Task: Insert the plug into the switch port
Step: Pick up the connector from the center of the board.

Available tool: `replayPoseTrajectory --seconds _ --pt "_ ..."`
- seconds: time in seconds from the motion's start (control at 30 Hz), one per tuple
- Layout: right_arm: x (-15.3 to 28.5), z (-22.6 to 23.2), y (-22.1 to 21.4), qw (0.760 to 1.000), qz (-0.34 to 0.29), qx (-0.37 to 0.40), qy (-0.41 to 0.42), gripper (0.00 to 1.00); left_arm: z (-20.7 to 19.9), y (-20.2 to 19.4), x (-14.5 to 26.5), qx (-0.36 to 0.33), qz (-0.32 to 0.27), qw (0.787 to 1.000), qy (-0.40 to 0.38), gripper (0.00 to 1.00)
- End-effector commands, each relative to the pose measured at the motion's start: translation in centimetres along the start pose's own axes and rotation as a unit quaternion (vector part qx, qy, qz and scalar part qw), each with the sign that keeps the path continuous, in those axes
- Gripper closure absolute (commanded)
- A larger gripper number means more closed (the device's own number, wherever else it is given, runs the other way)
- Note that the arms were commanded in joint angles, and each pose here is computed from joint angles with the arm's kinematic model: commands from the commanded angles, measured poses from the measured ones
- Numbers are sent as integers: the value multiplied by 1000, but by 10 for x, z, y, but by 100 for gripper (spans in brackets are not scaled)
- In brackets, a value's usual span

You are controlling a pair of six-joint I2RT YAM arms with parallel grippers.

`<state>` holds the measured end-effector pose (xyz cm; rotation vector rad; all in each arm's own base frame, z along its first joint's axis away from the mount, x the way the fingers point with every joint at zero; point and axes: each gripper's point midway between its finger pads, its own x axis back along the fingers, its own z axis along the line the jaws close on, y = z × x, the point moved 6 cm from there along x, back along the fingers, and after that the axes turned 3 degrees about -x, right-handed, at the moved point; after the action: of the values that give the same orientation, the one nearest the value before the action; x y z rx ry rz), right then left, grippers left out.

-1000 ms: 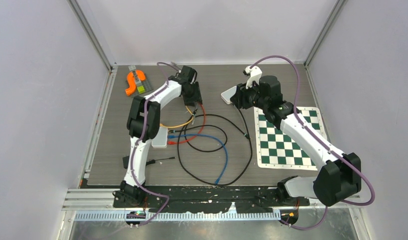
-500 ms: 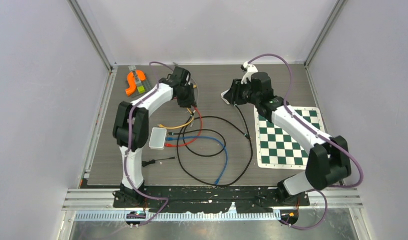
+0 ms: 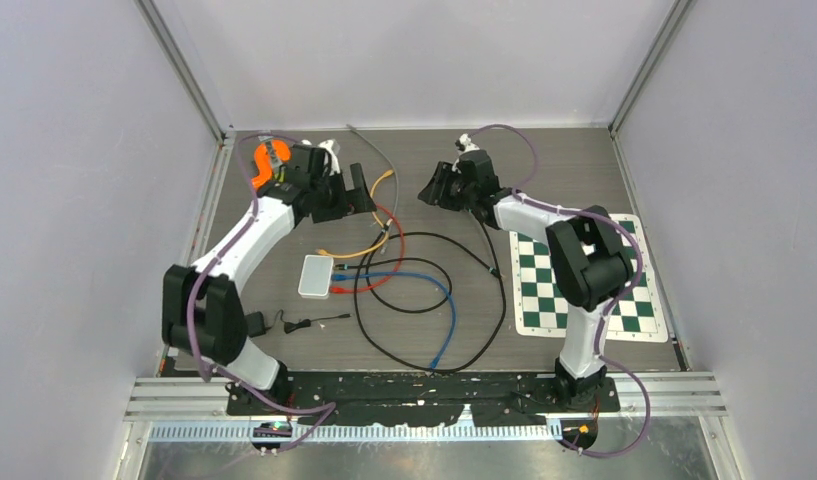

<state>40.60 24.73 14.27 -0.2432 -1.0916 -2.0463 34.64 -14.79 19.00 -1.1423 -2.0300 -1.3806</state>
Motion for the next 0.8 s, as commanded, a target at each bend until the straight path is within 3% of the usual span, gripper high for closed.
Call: replayPoseTrajectory --seconds 0.0,0.3,0.43,0.77 --pt "-26 20 20 997 -54 -40 36 51 -11 0 40 -60 -34 997 -32 1" --pt "-72 22 4 993 -47 -94 45 51 2 -43 88 -94 -41 994 -23 1" --pt "-93 23 -12 993 -33 -105 34 51 18 -55 103 -80 -57 995 32 0" --pt "-118 15 -31 988 -26 -148 -15 51 11 -81 114 -113 -59 991 -45 0"
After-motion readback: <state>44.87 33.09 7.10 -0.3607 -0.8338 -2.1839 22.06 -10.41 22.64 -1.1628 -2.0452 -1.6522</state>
